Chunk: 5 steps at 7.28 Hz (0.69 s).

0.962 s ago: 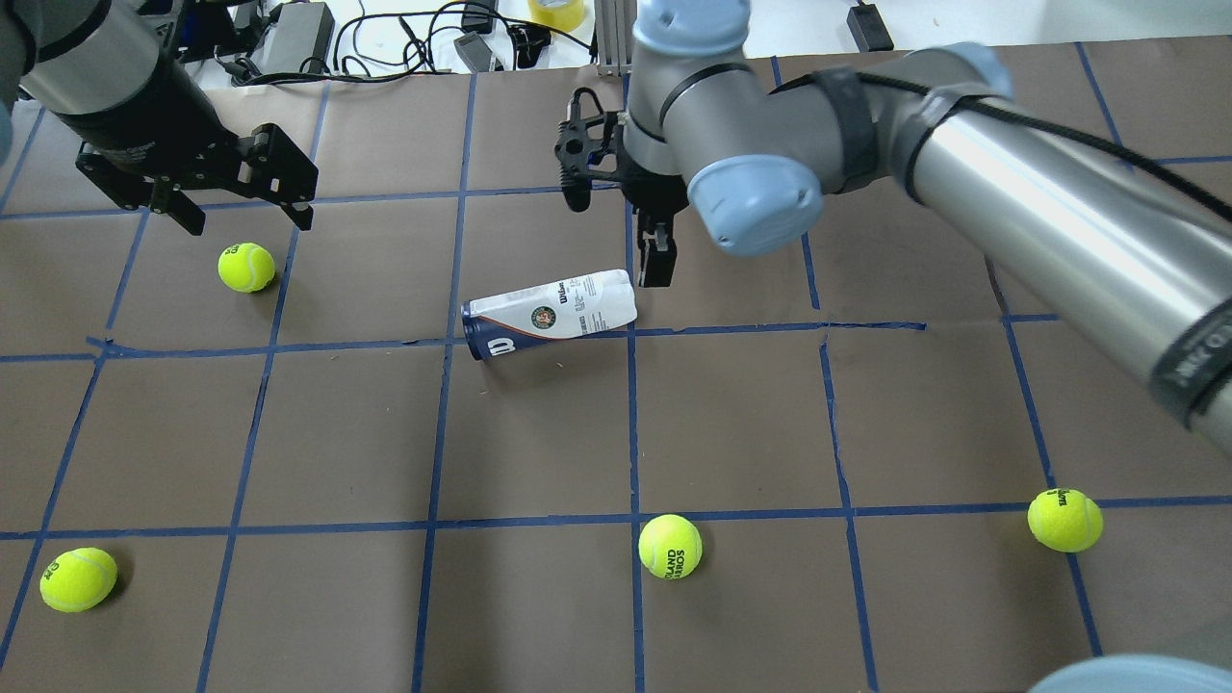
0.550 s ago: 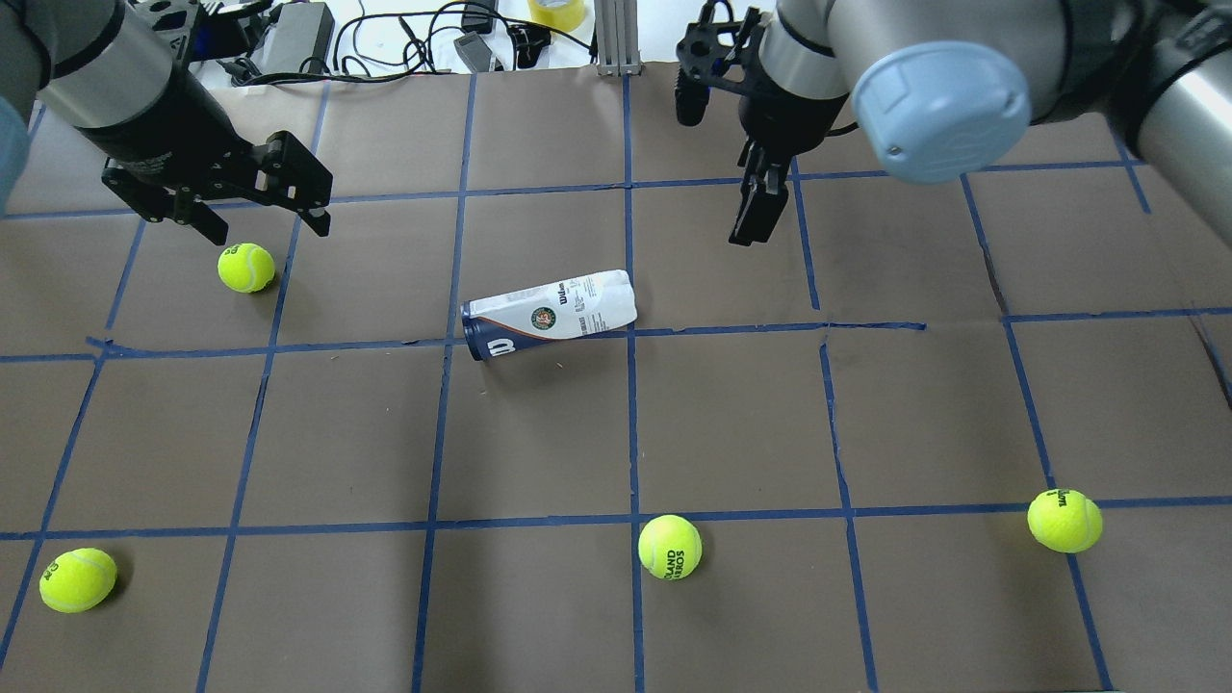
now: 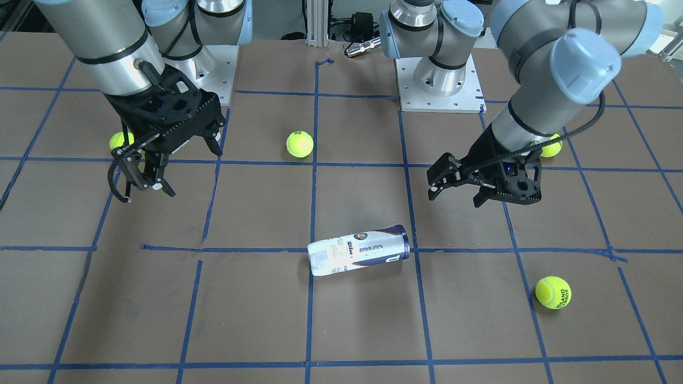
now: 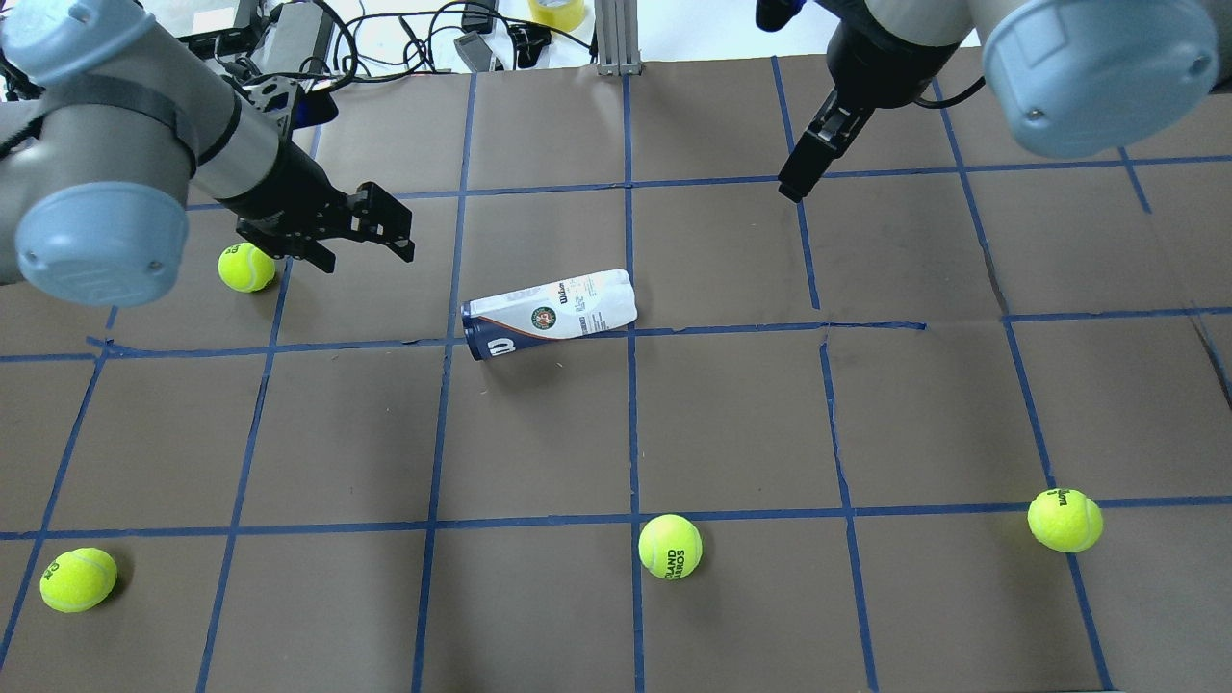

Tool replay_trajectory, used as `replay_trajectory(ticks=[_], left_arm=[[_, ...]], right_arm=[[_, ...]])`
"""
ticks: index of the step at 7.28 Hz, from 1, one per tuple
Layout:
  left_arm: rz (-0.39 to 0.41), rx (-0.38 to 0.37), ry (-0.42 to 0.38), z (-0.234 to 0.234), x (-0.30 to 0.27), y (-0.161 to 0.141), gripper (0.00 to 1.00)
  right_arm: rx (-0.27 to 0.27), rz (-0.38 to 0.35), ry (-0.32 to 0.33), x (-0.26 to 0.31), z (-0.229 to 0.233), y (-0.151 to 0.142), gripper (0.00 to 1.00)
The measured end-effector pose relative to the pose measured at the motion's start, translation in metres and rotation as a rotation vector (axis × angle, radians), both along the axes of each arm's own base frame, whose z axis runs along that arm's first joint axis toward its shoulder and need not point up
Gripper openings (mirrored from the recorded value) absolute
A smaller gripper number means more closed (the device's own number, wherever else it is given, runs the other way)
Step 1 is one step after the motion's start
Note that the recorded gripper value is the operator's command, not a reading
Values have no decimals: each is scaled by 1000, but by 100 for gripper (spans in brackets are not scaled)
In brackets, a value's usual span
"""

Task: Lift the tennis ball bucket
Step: 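Raise the right gripper away while the left gripper reaches to the can's blue end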

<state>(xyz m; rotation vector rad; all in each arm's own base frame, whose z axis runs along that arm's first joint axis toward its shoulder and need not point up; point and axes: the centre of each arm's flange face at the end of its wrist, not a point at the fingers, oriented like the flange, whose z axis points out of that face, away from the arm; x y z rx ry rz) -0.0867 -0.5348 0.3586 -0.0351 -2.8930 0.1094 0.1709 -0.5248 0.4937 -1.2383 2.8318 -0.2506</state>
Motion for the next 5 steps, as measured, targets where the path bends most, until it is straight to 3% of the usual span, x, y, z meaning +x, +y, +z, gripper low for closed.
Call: replay_trajectory(ticks=[2,4,5], left_arm=[[0,17,118,-44,-7,-17,100],[6,67,188,-84,-10,-28,100],[11,92,208,-99,-11,-31,100]], right_arm=[[34,-240,67,-13,21,29,100],[58,-459,56,-16,26,38,100],[63,-515,46,-16,27,38,100]])
